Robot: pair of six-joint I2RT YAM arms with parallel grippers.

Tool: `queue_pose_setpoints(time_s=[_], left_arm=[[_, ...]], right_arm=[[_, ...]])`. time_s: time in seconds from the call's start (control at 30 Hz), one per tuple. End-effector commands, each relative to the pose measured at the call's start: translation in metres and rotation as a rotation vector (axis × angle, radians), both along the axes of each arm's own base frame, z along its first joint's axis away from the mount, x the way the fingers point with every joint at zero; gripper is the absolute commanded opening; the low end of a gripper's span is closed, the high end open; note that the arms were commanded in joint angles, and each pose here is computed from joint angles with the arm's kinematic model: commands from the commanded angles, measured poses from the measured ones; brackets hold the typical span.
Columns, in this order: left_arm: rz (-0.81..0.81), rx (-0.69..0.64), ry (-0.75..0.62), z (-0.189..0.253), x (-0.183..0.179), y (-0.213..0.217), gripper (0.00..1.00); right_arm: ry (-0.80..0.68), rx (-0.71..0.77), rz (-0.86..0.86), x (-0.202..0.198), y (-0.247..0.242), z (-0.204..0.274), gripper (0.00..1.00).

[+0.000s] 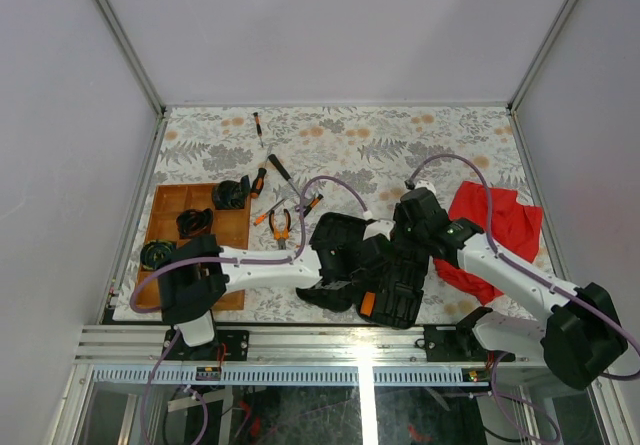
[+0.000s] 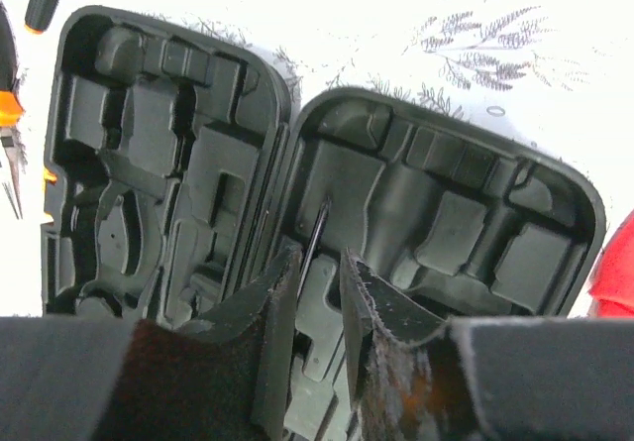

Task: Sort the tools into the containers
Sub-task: Adjust the screwdriver in the storage box.

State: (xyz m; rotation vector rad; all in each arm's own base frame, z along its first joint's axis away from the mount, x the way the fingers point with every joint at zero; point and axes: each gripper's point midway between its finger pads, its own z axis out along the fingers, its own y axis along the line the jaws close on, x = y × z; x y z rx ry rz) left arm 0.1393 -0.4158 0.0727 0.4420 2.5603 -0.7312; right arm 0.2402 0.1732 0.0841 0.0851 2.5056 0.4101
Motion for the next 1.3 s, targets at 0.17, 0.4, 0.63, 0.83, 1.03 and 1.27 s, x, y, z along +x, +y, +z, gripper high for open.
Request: queue_pose_setpoints(time_s=[0.17, 0.4, 0.63, 0.83, 1.03, 1.27], left_arm=[[0.093, -0.021, -0.019, 0.02, 0.015, 0.047, 0.07], [0.25, -0.037, -0.035, 0.029, 0.053, 0.117, 0.11], [0.288, -0.02, -0.033, 0.026, 0.06, 0.14, 0.12], [0.296, -0.031, -0.012, 0.021, 0.057, 0.139, 0.11], [0.302, -0.033, -0.018, 0.023, 0.058, 0.14, 0.11], [0.304, -0.017, -0.022, 0.021, 0.059, 0.143, 0.11]], right_arm=[[0.028, 0.096, 0.017, -0.027, 0.006, -0.003, 0.36], [0.137, 0.283, 0.103, -0.065, 0.039, -0.013, 0.31], [0.215, 0.247, 0.096, -0.086, 0.036, -0.034, 0.32], [0.251, 0.097, 0.051, -0.088, 0.012, -0.049, 0.31], [0.264, -0.026, 0.025, -0.086, -0.007, -0.057, 0.31], [0.294, -0.152, 0.043, -0.084, -0.02, -0.07, 0.3]])
